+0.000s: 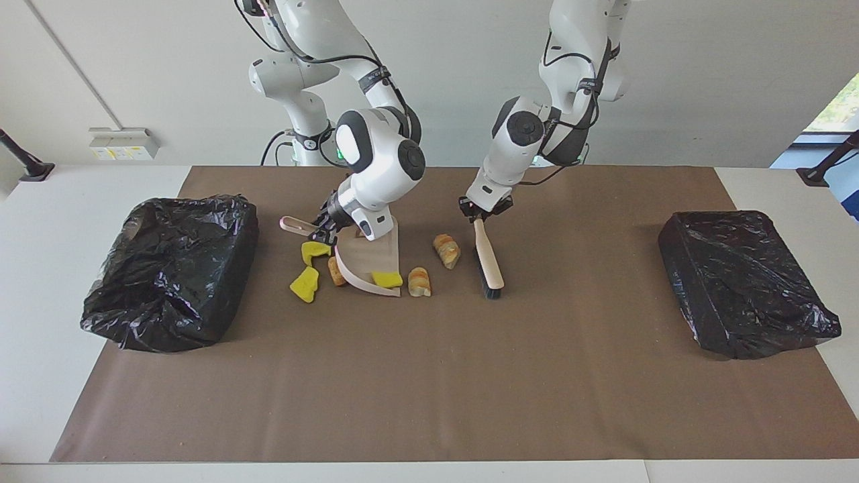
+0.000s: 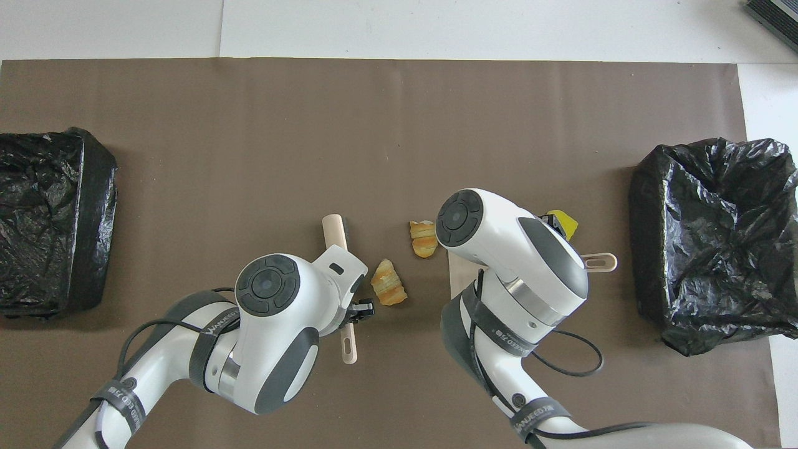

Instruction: Sweep and dump trash in bin

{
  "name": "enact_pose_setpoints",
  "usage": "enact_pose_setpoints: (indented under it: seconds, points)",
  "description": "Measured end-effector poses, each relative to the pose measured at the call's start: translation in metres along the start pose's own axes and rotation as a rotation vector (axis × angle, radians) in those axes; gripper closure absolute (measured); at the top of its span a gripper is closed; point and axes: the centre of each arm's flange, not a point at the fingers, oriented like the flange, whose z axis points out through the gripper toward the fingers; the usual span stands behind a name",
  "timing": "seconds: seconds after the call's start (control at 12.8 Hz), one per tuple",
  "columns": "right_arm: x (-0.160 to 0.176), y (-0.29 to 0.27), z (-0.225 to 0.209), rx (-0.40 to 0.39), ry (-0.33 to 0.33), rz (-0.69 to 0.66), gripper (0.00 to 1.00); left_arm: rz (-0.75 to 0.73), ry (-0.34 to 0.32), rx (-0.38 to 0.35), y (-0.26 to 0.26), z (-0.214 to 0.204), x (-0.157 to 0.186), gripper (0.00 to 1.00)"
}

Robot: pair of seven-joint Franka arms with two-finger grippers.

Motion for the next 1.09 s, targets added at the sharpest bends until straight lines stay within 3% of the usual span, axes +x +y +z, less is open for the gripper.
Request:
enact_pose_setpoints:
  seconds: [0.31,0.55,0.86,1.09]
  points:
    - [0.017,-0.011,-0.006,0.087,0.115,0.065,0.68,0.117,0.005,-0.001,0.01,0.002,-0.007,0.74]
    - [0.029,-0.014,-0.012,0.093,0.177,0.066,0.68,0.221,0.022,-0.008,0.03,0.006,-0.022,0.74]
    - [0.033,-0.016,-0.011,0.121,0.207,0.08,0.68,0.335,0.022,-0.007,0.061,0.009,-0.052,0.74]
    - [0.034,-0.018,-0.01,0.129,0.208,0.091,0.68,0.372,0.023,-0.05,0.088,0.001,-0.073,0.74]
